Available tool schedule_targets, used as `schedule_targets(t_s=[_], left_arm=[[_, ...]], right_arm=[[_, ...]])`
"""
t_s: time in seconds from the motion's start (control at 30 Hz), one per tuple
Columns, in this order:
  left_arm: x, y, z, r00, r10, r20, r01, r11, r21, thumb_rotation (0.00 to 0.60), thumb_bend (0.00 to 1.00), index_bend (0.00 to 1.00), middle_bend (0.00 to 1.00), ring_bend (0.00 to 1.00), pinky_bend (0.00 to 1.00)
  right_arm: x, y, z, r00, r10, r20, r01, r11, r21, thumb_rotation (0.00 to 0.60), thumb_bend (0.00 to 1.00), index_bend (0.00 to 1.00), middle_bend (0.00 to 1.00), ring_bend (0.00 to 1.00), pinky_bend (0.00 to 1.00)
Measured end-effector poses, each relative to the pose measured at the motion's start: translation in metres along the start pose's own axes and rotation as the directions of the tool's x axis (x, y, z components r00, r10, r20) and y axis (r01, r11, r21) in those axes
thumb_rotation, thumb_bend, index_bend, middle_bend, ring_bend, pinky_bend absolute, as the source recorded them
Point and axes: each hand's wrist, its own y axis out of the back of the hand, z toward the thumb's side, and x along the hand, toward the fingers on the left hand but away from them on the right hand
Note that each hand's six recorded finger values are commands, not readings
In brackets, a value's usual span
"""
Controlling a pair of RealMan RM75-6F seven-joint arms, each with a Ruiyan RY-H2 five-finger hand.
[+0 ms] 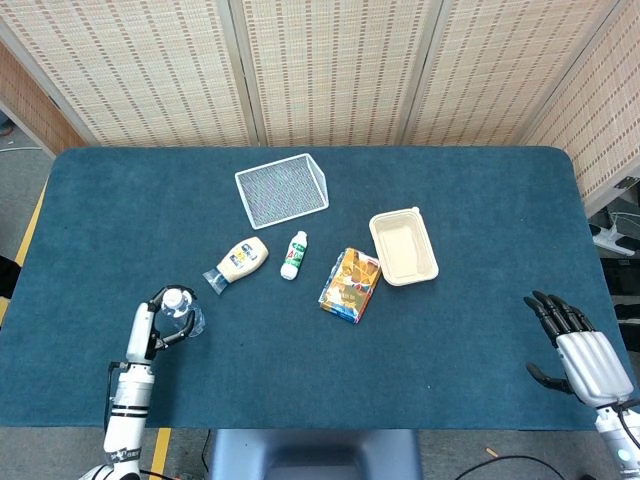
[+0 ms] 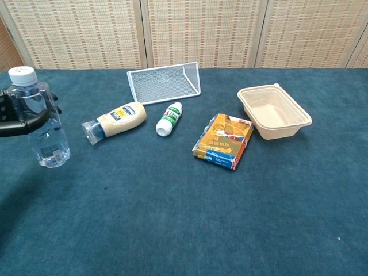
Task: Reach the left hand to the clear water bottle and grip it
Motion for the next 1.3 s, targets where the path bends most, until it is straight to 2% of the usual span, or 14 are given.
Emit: schedule_targets(t_s=[0.07, 0.17, 0.3, 0.4, 0.57, 0.73, 0.87, 0.93, 1.0, 1.13, 1.3], left_arm=[[0.001, 0.002, 0.006, 1.000, 0.015, 0.022, -0.014, 1.000, -0.012, 0.600, 0.72, 0.73, 0.73, 0.64, 0.53], [0.003, 0.010, 0.026, 0.994, 0.058, 0.094, -0.055, 0.998, -0.041, 0.600, 0.72, 0.73, 0.73, 0.64, 0.53], [0.002, 0.027, 0.062, 0.968, 0.136, 0.211, -0.118, 0.989, -0.093, 0.600, 0.72, 0.73, 0.73, 0.64, 0.53], [0.000, 0.036, 0.076, 0.956, 0.158, 0.248, -0.136, 0.985, -0.103, 0.600, 0.72, 0.73, 0.73, 0.64, 0.53], [0.001, 0.033, 0.063, 0.968, 0.130, 0.215, -0.124, 0.991, -0.043, 0.600, 0.72, 0.73, 0.73, 0.64, 0.53], [0.002, 0.023, 0.030, 0.984, 0.093, 0.150, -0.104, 0.993, 0.061, 0.600, 0.72, 0.73, 0.73, 0.64, 0.53], [0.003, 0.017, 0.002, 0.991, 0.088, 0.102, -0.102, 0.983, 0.150, 0.600, 0.72, 0.72, 0.71, 0.62, 0.51], [0.003, 0.013, -0.012, 0.993, 0.088, 0.082, -0.103, 0.976, 0.194, 0.600, 0.72, 0.65, 0.66, 0.57, 0.46], [0.002, 0.008, -0.023, 0.994, 0.084, 0.069, -0.098, 0.969, 0.225, 0.600, 0.71, 0.54, 0.57, 0.49, 0.41], [0.000, -0.002, -0.034, 0.997, 0.063, 0.052, -0.073, 0.972, 0.224, 0.600, 0.63, 0.35, 0.42, 0.37, 0.33], [-0.002, -0.007, -0.038, 0.999, 0.016, 0.042, -0.025, 0.975, 0.219, 0.600, 0.48, 0.06, 0.13, 0.12, 0.21]], right_arm=[[0.000, 0.000, 0.000, 1.000, 0.000, 0.001, 0.000, 1.000, 0.003, 0.600, 0.17, 0.00, 0.01, 0.00, 0.12], [0.001, 0.000, 0.000, 1.000, 0.001, -0.001, -0.001, 1.000, 0.002, 0.600, 0.17, 0.00, 0.01, 0.00, 0.12], [0.001, 0.000, 0.000, 1.000, 0.001, -0.001, -0.001, 1.000, 0.003, 0.600, 0.17, 0.00, 0.01, 0.00, 0.12], [0.000, 0.000, 0.000, 1.000, 0.003, -0.002, -0.003, 1.000, 0.003, 0.600, 0.17, 0.00, 0.01, 0.00, 0.12], [-0.001, -0.002, 0.000, 1.000, 0.009, 0.000, -0.009, 1.000, 0.005, 0.600, 0.17, 0.00, 0.01, 0.00, 0.12], [-0.001, -0.002, 0.000, 1.000, 0.011, 0.002, -0.011, 1.000, 0.008, 0.600, 0.17, 0.00, 0.01, 0.00, 0.12], [-0.002, -0.003, 0.000, 1.000, 0.011, 0.005, -0.011, 1.000, 0.009, 0.600, 0.17, 0.00, 0.01, 0.00, 0.12], [-0.002, -0.003, 0.000, 1.000, 0.014, 0.005, -0.014, 1.000, 0.010, 0.600, 0.17, 0.00, 0.01, 0.00, 0.12], [-0.002, -0.003, 0.000, 1.000, 0.013, 0.005, -0.013, 1.000, 0.008, 0.600, 0.17, 0.00, 0.01, 0.00, 0.12], [-0.002, -0.003, 0.000, 1.000, 0.013, 0.004, -0.013, 1.000, 0.009, 0.600, 0.17, 0.00, 0.01, 0.00, 0.12], [-0.002, -0.003, 0.000, 1.000, 0.013, 0.004, -0.013, 1.000, 0.009, 0.600, 0.17, 0.00, 0.01, 0.00, 0.12]])
